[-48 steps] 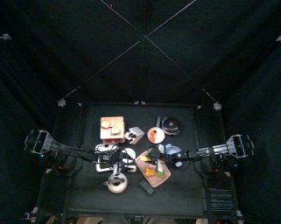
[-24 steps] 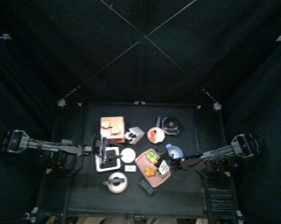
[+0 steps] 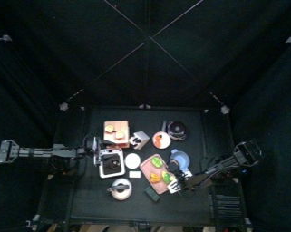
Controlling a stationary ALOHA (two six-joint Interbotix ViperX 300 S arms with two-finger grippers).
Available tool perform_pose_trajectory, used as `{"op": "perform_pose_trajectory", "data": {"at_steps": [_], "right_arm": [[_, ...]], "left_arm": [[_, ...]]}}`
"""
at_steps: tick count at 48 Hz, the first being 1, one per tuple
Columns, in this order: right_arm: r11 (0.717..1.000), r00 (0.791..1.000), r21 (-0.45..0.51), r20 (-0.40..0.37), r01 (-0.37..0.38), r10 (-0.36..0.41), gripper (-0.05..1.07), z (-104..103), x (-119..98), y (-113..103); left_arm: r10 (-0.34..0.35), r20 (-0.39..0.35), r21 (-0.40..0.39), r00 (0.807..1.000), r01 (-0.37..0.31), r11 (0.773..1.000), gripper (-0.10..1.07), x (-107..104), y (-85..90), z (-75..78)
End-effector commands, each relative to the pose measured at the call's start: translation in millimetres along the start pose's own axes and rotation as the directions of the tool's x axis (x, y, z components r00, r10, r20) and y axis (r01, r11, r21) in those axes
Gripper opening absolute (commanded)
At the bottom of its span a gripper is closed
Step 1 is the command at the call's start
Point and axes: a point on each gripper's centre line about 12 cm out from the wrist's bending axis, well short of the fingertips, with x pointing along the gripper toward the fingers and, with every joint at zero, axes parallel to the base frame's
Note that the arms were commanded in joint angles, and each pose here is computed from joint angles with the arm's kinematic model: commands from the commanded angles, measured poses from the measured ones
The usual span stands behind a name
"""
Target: Drop egg block to right of plate
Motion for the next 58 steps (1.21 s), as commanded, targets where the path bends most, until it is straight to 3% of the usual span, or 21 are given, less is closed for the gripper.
{"op": "perform_pose_trajectory", "data": {"at_steps": [1,17,24,30,34,46,58], "right_arm": [[0.997,0.997,0.027,-0.007,0.073,-0.072,0.61,-0.5,-5.4,-12.3],[0.976,0.993,0.184,-0.027,0.120,-0.117,0.66,-10.7,4.5,-45.7],[0.944,0.998,0.325,-0.010,0.062,-0.062,0.67,-13.4,15.5,-56.4],[0.924,1.000,0.383,0.014,0.003,-0.009,0.67,-14.0,19.4,-58.0],[0.910,1.000,0.415,0.027,0.000,-0.013,0.67,-13.4,21.4,-60.7],[0.901,1.000,0.433,0.028,0.001,-0.014,0.67,-14.2,23.0,-59.0],[0.904,0.998,0.426,0.060,-0.042,0.018,0.67,-8.0,9.3,-54.2]], "left_arm": [[-0.006,0.009,-0.002,1.000,0.006,1.000,0.91,1.9,-1.4,3.5],[-0.043,-0.017,-0.014,0.999,0.043,0.999,0.91,-0.3,-9.9,-3.0],[-0.048,-0.032,-0.019,0.998,0.048,0.999,0.91,-2.5,-11.1,-8.5],[-0.040,-0.039,-0.041,0.998,0.038,0.998,0.91,-3.4,-10.4,-10.9],[-0.036,-0.043,-0.057,0.998,0.033,0.998,0.91,-3.9,-10.3,-12.2],[-0.027,-0.056,-0.080,0.998,0.022,0.997,0.91,-5.7,-9.4,-16.5],[-0.027,-0.055,-0.076,0.998,0.023,0.997,0.91,-5.2,-9.5,-15.6]]}}
